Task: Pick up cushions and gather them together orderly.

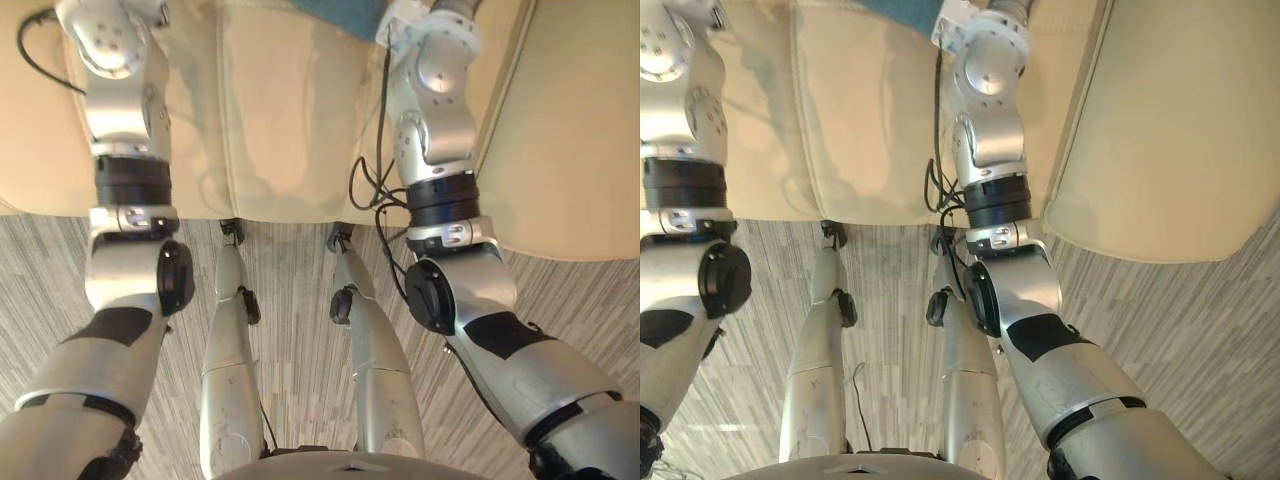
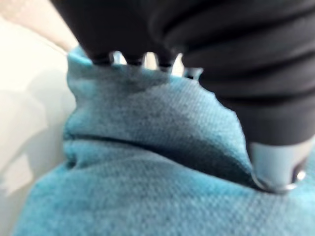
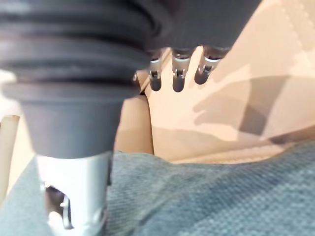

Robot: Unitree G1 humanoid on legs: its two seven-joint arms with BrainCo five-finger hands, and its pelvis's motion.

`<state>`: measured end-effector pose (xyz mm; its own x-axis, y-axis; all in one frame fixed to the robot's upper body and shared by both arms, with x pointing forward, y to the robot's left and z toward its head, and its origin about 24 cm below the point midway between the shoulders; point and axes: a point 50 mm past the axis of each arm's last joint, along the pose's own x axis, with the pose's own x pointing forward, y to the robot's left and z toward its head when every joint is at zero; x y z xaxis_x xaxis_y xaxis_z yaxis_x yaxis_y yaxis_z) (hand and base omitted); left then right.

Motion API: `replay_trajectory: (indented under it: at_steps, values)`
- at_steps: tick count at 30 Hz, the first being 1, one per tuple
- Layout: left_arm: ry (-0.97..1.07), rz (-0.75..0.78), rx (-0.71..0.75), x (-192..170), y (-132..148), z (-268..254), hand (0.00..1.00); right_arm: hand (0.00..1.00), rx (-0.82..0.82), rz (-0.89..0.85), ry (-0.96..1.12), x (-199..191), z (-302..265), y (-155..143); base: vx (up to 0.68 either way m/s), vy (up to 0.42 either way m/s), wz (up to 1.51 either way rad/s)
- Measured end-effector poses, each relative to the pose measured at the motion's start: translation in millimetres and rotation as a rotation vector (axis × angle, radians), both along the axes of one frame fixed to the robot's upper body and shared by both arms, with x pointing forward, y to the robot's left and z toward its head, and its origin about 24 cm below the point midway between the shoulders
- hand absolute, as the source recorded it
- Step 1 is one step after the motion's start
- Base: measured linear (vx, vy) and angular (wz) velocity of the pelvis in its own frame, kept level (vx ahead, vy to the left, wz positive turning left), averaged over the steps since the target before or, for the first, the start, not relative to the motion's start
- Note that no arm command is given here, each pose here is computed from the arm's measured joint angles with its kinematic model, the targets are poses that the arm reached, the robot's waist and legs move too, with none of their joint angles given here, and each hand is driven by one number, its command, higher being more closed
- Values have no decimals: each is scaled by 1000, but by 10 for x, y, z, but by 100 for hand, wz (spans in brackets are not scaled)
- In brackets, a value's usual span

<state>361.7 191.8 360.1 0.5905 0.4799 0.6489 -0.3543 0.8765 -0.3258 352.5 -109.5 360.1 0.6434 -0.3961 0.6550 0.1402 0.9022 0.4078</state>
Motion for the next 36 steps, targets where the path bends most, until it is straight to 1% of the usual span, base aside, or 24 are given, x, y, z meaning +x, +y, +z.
replay_trajectory:
  at_steps: [3, 5, 12, 17, 20, 21, 23, 26, 29, 30, 32, 34, 36]
  values:
    - [6, -16, -17, 0, 37, -160, 0, 0, 12, 5, -54, -91, 41, -19, -14, 60, 3]
    - [23, -41, -50, 20, 71, -287, 0, 0, 21, 10, -43, -82, -7, -35, -35, 66, -2]
    - [56, -81, -95, 51, 125, -453, 0, 0, 40, -12, -11, -55, -143, -167, -71, 58, -8]
    - [82, -95, -84, 44, 161, -584, 0, 0, 41, -57, -32, -131, -229, -339, -108, 30, -7]
    - [109, -82, -63, 21, 237, -715, 0, 0, 37, -83, -25, -127, -260, -435, -115, 22, -2]
    - [132, -54, -44, 3, 344, -786, 0, 0, 23, -97, -18, -134, -313, -511, -90, 14, -1]
    - [139, -28, -27, -18, 427, -795, 0, 0, 15, -110, -26, -166, -338, -571, -67, 5, 0]
    - [136, 35, 19, -92, 642, -741, 0, 0, -19, -144, -27, -196, -368, -717, -48, 1, 0]
    - [134, 131, -5, -208, 940, -751, 0, 0, -45, -172, -20, -220, -422, -820, -32, 5, 2]
    - [139, 140, -12, -219, 972, -776, 0, 0, -49, -178, -11, -218, -449, -838, -24, 0, 5]
    - [182, 170, -30, -264, 1086, -951, 0, 0, -65, -192, 18, -241, -589, -893, -31, -5, 8]
    - [200, 203, -37, -378, 1185, -1105, 0, 0, -94, -190, 4, -351, -684, -915, -36, -11, 13]
    - [230, 239, -35, -606, 1294, -1389, 0, 0, -146, -197, 16, -525, -934, -975, -53, -13, 16]
